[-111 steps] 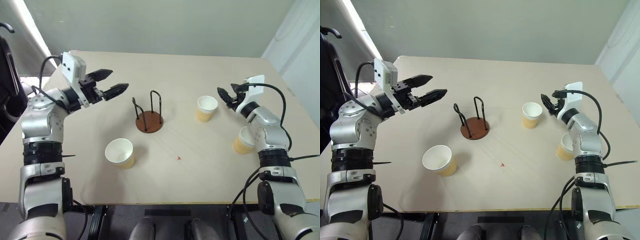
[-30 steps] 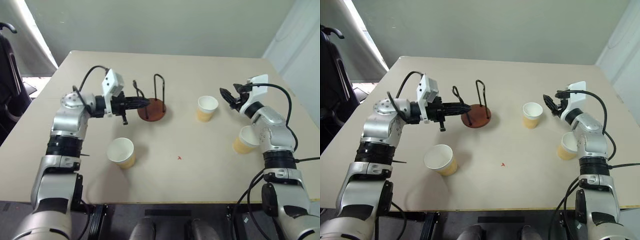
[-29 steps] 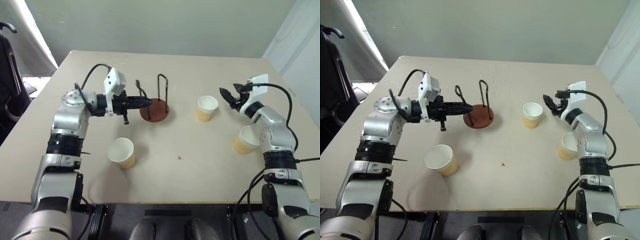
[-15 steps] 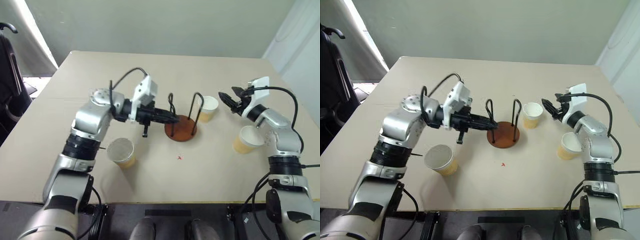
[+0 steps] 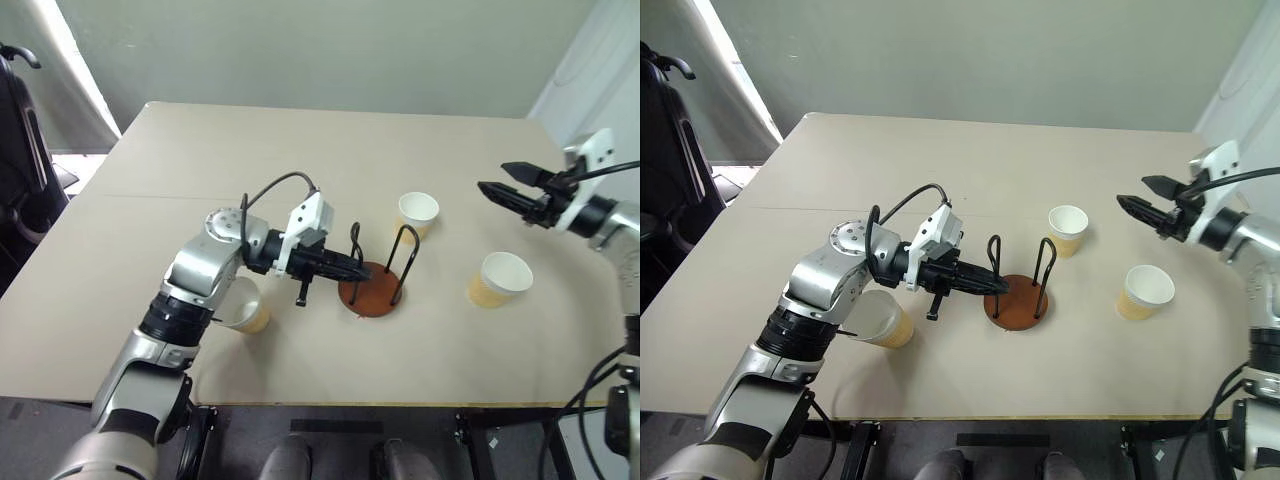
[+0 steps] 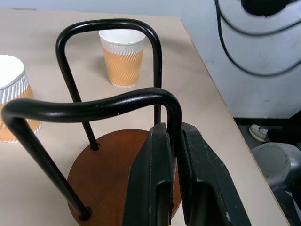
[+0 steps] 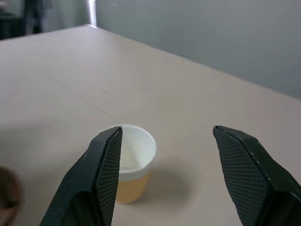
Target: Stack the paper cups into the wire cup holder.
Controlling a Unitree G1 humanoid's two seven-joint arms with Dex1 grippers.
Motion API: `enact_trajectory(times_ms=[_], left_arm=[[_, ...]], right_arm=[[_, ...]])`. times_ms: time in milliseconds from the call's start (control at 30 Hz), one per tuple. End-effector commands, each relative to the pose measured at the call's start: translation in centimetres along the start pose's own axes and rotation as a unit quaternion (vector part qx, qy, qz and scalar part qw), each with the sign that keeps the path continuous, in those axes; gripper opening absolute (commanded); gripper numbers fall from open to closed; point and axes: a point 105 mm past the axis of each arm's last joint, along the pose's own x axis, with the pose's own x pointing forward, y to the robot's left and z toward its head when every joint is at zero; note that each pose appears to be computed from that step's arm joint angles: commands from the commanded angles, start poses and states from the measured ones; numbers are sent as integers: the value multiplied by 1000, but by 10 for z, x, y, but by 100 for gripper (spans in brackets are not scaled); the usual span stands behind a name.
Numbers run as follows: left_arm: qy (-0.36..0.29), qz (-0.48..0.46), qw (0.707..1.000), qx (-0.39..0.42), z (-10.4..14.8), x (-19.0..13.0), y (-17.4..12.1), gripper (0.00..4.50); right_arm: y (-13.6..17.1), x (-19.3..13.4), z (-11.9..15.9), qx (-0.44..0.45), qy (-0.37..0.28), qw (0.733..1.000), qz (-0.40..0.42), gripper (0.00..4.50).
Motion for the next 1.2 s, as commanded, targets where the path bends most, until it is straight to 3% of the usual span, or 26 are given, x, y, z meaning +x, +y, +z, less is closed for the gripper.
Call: enact_trajectory(times_ms=[33,300,667,1200], left_arm=[[-6,-5,1000,25,9,1,1,3],[-13,-24,999,27,6,9,-1,3],[21,-74,996,55,0,14,-12,3],[43,-58,996,47,-13,4,-9,3]], right_arm=[[19,-13,24,-12,-5,997,70,309],[42,-28,10,-17,73,987,142,309],[58,-35,10,-1,100,979,180,309],[65,-26,2,8,99,977,189,309]])
